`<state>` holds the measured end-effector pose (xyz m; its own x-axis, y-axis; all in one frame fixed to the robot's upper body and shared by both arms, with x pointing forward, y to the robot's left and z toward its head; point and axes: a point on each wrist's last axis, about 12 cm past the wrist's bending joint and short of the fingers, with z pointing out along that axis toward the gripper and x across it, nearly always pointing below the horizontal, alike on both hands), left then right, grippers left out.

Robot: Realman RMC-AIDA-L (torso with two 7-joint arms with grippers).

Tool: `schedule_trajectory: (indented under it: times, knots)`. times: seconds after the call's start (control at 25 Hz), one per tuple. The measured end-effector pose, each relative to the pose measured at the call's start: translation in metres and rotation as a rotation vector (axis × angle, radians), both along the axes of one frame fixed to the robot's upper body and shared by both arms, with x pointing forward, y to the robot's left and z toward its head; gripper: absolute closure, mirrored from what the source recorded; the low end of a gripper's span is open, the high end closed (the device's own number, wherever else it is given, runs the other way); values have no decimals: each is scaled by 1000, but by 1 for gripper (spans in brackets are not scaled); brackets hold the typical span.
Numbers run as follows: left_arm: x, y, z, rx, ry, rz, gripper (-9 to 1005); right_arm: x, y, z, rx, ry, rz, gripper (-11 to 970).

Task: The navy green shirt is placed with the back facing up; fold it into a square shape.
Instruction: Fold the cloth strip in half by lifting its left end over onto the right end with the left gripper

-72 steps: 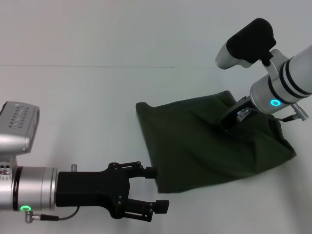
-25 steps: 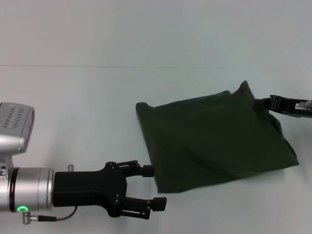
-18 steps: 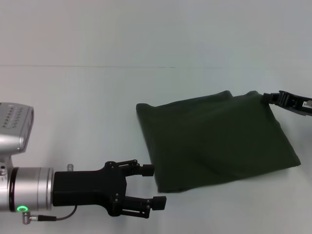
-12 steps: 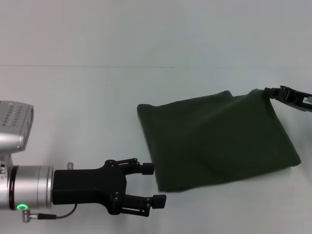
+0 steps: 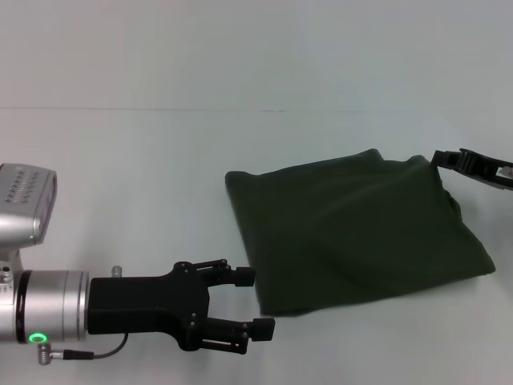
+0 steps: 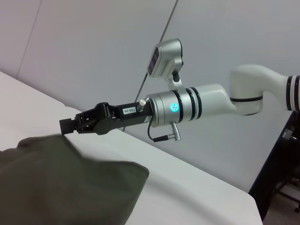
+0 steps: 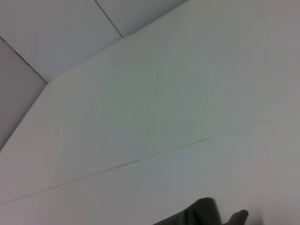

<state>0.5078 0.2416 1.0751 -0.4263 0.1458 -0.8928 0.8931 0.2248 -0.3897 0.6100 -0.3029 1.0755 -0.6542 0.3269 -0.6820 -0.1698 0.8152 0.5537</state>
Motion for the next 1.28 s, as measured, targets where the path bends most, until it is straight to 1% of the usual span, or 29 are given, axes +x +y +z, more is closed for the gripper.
schedule_trajectory:
  times: [0.12, 0.28, 0.4, 0.52, 0.64, 0.72, 0.88, 1.04, 1.28]
  knots:
    - [0, 0, 0, -3, 9, 1, 58, -4, -5, -3, 4, 7, -17, 906]
    - [1, -1, 2, -13, 54, 8, 58, -10, -11, -6, 17, 12, -24, 791]
    - [3, -1, 3, -25, 94, 19, 58, -17, -11, -3, 51, -26, 28, 705]
    - [3, -2, 4, -33, 138, 28, 58, -31, -6, 3, 104, -115, 158, 608]
    - [3, -3, 4, -44, 167, 32, 57, -43, 2, 7, 100, -210, 299, 505]
    - [4, -4, 4, -55, 180, 36, 57, -49, 12, 5, 60, -274, 397, 420]
    - [5, -5, 6, -78, 194, 45, 57, -56, 39, -12, -41, -370, 548, 218]
    - [5, -5, 6, -93, 216, 52, 58, -56, 53, -30, -152, -421, 595, 196]
    - [5, -6, 7, -105, 225, 58, 58, -55, 59, -47, -279, -441, 584, 185]
